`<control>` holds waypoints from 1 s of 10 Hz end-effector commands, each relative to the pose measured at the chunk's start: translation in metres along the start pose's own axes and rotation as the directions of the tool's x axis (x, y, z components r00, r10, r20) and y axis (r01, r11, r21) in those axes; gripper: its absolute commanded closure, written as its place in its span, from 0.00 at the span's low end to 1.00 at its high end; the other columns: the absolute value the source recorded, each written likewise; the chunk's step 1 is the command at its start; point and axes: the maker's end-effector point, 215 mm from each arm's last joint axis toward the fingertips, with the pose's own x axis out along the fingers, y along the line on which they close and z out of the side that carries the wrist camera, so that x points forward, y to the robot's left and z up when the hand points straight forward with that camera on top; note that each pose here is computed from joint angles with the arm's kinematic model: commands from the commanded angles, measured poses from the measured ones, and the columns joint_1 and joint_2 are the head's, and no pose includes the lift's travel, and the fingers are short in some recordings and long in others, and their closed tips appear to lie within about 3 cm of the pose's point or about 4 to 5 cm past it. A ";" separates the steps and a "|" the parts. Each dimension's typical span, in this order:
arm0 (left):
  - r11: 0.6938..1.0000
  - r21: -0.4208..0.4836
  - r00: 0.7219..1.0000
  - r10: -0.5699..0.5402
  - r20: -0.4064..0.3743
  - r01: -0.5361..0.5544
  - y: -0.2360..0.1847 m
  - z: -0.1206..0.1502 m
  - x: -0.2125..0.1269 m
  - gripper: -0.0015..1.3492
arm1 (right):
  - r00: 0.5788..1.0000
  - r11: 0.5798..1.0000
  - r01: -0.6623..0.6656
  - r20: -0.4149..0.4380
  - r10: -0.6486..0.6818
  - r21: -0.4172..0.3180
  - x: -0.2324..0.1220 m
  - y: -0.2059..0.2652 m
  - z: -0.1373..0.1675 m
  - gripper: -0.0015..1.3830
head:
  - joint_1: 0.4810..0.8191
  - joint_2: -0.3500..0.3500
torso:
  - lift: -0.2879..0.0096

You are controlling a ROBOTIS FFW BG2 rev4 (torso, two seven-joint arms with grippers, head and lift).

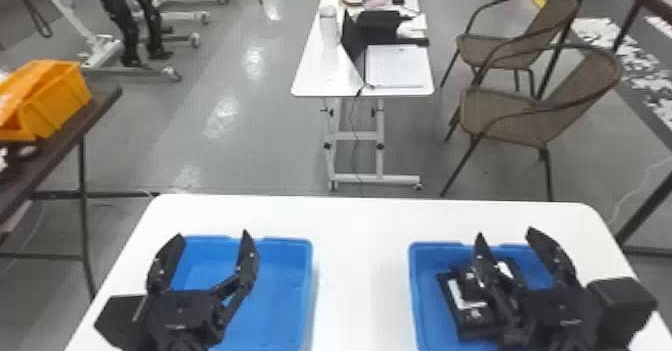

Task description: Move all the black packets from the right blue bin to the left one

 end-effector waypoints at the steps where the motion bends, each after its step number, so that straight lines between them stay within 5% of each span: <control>1: 1.000 0.000 1.000 0.004 0.006 -0.004 0.001 0.002 0.001 0.11 | 1.000 1.000 0.002 -0.007 -0.002 0.012 0.000 0.000 -0.002 0.31 | 0.63 0.63 | 0.97; 7: 1.000 0.002 1.000 0.017 0.005 -0.017 0.003 0.001 -0.001 0.11 | 1.000 1.000 0.008 0.021 -0.009 0.021 -0.002 -0.002 0.002 0.31 | 0.63 0.63 | 0.97; 10: 1.000 0.000 1.000 0.017 0.005 -0.017 0.004 0.000 -0.001 0.11 | 0.987 0.988 0.109 -0.127 -0.095 0.111 -0.003 -0.030 -0.047 0.31 | 0.63 0.62 | 0.97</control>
